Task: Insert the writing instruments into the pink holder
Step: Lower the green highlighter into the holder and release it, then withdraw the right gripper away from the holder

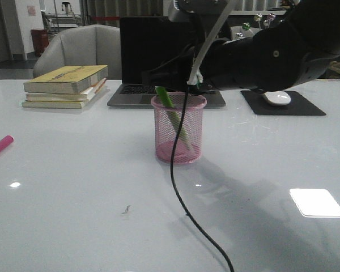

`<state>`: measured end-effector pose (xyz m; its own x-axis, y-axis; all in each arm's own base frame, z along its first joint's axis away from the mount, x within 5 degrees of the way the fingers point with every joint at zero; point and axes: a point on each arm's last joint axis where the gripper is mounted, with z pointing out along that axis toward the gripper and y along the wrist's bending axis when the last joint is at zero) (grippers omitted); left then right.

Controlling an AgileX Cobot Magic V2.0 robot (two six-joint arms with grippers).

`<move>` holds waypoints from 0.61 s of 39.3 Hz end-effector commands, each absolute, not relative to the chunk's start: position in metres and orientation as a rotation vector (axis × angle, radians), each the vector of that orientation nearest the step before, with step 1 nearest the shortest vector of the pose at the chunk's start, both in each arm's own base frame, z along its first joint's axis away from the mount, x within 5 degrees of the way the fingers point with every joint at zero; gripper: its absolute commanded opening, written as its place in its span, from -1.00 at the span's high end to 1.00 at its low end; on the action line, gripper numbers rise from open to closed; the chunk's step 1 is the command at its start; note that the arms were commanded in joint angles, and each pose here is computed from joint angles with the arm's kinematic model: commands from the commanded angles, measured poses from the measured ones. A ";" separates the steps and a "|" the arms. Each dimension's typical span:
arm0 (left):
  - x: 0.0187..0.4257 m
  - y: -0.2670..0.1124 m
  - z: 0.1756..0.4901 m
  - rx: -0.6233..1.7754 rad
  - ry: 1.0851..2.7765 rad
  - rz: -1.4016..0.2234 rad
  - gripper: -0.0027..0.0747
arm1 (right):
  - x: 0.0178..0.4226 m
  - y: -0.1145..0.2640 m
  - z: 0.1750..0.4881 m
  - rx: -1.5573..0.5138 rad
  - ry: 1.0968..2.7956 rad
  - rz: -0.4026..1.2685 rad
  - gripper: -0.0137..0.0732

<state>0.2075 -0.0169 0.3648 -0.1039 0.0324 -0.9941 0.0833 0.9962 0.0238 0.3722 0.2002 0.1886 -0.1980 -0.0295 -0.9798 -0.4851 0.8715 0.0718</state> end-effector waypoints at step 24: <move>0.205 -0.017 0.387 0.072 1.543 -0.057 -0.17 | 0.313 0.058 0.371 -0.176 1.746 0.121 -0.19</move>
